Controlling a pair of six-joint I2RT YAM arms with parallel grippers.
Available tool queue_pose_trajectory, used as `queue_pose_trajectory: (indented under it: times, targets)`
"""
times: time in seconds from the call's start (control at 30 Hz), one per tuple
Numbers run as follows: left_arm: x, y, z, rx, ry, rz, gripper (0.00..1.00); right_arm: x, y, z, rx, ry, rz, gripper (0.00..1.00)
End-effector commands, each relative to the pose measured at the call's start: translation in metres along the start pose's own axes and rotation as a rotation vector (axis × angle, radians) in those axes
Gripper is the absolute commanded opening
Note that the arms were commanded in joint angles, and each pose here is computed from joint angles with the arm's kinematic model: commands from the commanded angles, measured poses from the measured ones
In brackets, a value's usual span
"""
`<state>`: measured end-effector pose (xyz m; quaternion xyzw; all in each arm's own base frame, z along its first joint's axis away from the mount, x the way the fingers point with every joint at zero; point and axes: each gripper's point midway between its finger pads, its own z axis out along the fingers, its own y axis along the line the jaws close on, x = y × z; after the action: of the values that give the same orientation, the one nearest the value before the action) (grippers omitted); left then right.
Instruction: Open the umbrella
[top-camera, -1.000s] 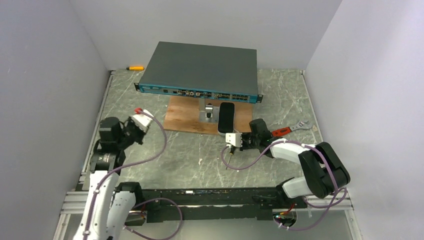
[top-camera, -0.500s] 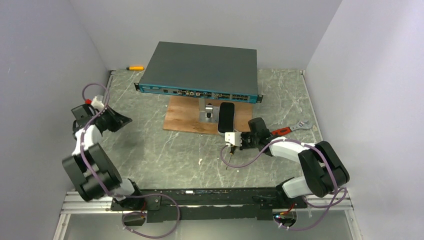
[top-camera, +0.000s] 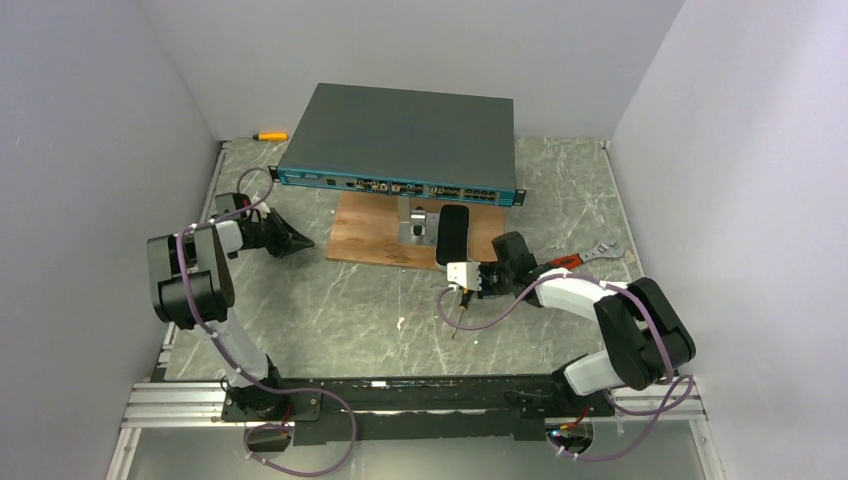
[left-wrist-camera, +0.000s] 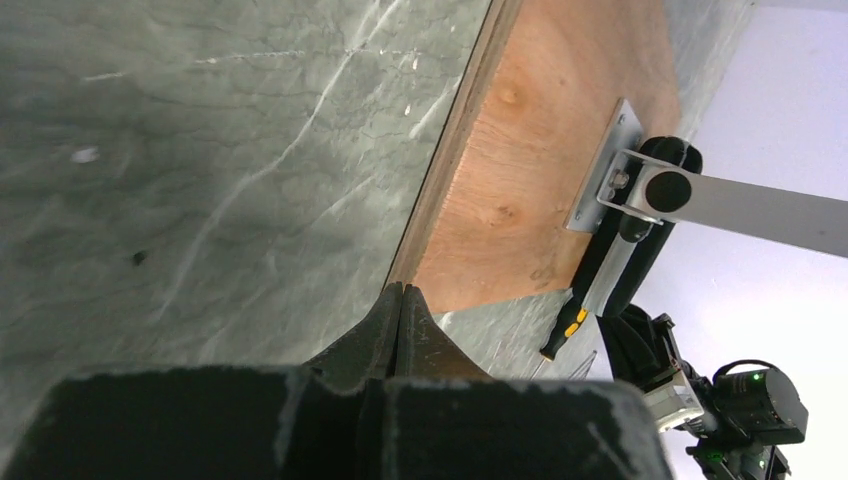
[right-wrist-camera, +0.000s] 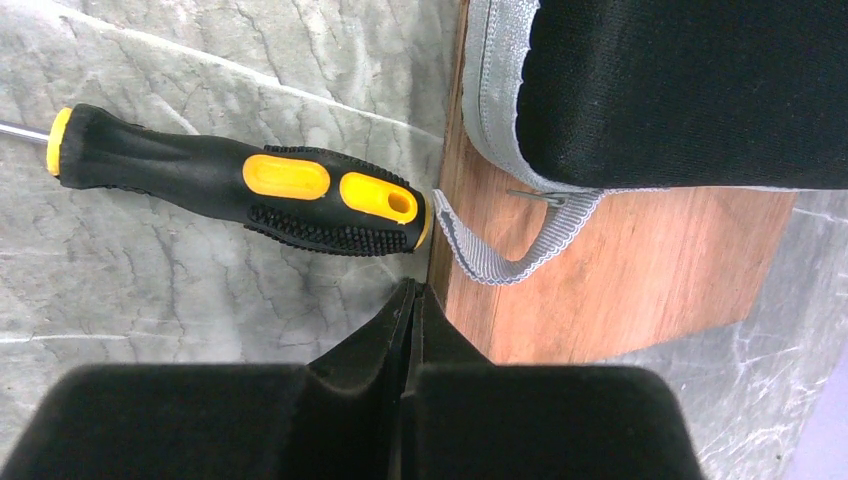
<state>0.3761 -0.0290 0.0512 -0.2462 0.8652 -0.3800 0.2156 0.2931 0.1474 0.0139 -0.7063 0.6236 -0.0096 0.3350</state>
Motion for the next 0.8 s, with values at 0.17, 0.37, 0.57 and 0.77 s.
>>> queue_pose_trajectory:
  times: [0.17, 0.37, 0.57, 0.77]
  targets:
    - [0.013, 0.000, 0.039, -0.087, 0.058, 0.033, 0.00, 0.024, -0.009, 0.000, 0.043, 0.123, 0.034, 0.00]
    - [0.026, -0.009, 0.053, -0.099, 0.095, 0.042, 0.00, 0.033, -0.003, -0.003, 0.037, 0.178, 0.097, 0.00]
    - [0.057, -0.031, 0.081, 0.016, 0.173, 0.032, 0.00, 0.039, -0.014, -0.003, 0.079, 0.215, 0.108, 0.00]
    - [0.108, -0.086, 0.111, 0.153, 0.290, 0.098, 0.00, 0.057, -0.027, -0.016, 0.115, 0.259, 0.133, 0.00]
